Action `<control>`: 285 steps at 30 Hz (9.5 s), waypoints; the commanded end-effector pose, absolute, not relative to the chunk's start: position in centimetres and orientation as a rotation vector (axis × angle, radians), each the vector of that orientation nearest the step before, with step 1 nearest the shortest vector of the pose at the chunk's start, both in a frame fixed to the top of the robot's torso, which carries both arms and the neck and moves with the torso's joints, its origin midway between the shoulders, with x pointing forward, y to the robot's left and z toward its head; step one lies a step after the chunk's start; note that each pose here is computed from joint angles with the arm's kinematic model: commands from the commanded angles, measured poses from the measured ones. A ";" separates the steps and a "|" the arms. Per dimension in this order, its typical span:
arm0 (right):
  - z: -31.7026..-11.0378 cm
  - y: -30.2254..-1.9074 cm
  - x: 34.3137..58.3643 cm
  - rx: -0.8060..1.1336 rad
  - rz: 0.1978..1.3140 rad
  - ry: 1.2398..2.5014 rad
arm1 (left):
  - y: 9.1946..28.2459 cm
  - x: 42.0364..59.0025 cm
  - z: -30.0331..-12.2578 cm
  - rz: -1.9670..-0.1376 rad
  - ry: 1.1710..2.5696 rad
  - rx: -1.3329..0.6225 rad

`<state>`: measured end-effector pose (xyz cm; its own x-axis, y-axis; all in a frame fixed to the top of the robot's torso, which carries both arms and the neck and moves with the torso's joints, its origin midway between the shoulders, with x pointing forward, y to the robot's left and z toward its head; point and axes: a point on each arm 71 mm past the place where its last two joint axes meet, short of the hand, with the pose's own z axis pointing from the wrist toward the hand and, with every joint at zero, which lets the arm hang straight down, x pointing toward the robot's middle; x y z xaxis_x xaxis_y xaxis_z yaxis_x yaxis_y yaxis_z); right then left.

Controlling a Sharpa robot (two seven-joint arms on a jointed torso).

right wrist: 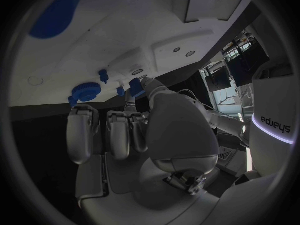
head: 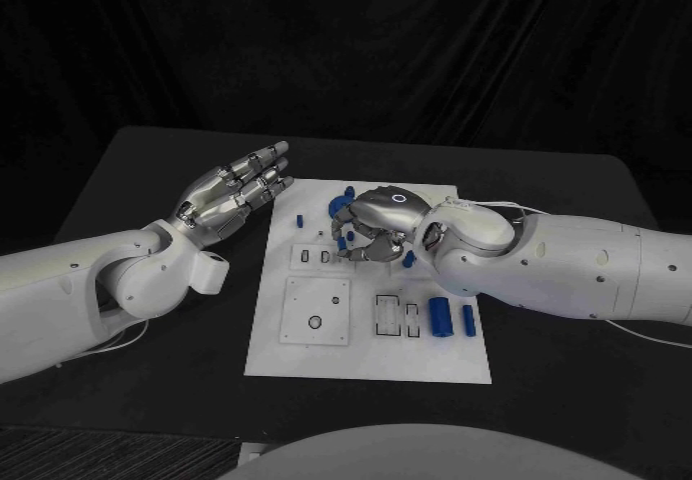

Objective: Assemble the parts on the task board

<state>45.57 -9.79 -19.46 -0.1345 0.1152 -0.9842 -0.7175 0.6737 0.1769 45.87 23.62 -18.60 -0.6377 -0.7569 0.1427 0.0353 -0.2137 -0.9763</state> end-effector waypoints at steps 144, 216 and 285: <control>-7.0 -22.8 45.0 -0.164 0.742 1.246 | 20.7 47.9 -12.5 -0.986 1.823 -0.001; -13.5 -24.3 45.3 -0.076 0.675 1.499 | 12.1 52.1 -14.5 -0.283 2.256 0.356; -13.6 -24.3 45.4 -0.069 0.667 1.501 | 11.8 51.4 -17.2 -0.340 2.408 0.248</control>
<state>45.36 -24.24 -13.47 -0.0723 0.3630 -0.9290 -0.4621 0.8132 0.3538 51.55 11.92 -17.07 -0.7373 0.0774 -0.6712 0.2578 0.9505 -0.1735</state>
